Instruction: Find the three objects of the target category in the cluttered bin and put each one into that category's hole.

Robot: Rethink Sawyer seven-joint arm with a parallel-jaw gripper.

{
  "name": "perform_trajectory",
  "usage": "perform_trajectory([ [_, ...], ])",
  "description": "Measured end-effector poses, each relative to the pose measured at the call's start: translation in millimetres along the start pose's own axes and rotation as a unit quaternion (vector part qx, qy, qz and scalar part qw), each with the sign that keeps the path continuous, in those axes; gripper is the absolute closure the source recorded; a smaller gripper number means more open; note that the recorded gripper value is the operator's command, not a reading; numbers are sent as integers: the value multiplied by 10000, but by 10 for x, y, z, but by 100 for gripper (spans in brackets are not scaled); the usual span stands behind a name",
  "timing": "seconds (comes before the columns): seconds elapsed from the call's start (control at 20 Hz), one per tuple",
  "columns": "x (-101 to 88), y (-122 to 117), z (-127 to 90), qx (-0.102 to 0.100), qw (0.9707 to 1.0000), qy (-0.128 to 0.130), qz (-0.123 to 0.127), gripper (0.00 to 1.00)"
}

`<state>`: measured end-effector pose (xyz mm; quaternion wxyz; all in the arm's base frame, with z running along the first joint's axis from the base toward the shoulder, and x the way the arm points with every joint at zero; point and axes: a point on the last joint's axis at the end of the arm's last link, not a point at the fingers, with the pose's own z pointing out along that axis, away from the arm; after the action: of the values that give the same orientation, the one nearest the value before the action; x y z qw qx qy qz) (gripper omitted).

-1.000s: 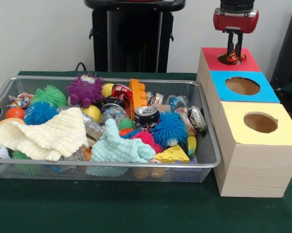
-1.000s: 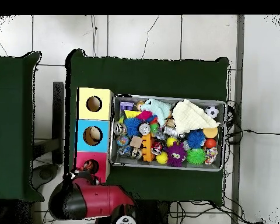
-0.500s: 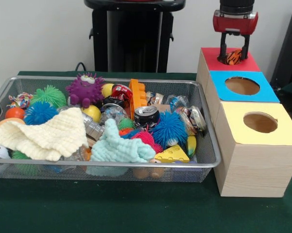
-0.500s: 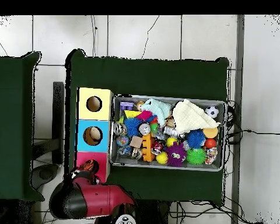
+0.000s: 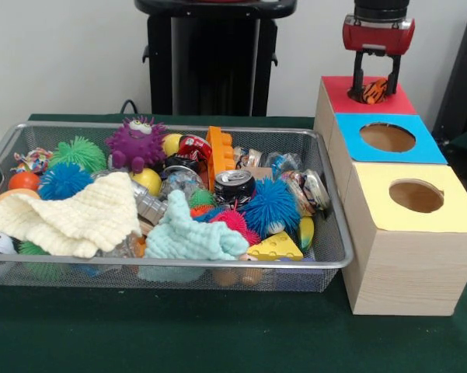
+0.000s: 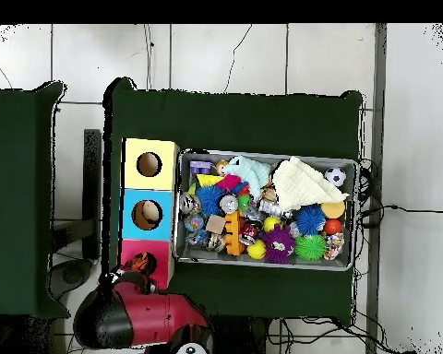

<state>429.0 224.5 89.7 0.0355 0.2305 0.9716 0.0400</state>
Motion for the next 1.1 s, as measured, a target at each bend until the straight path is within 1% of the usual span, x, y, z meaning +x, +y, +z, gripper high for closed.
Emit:
perform_trajectory([
  [0.85, -55, -35, -18, 7, 10000, -12, 62, 0],
  [1.1, -71, -69, -118, 108, 9998, 120, 96, 0],
])
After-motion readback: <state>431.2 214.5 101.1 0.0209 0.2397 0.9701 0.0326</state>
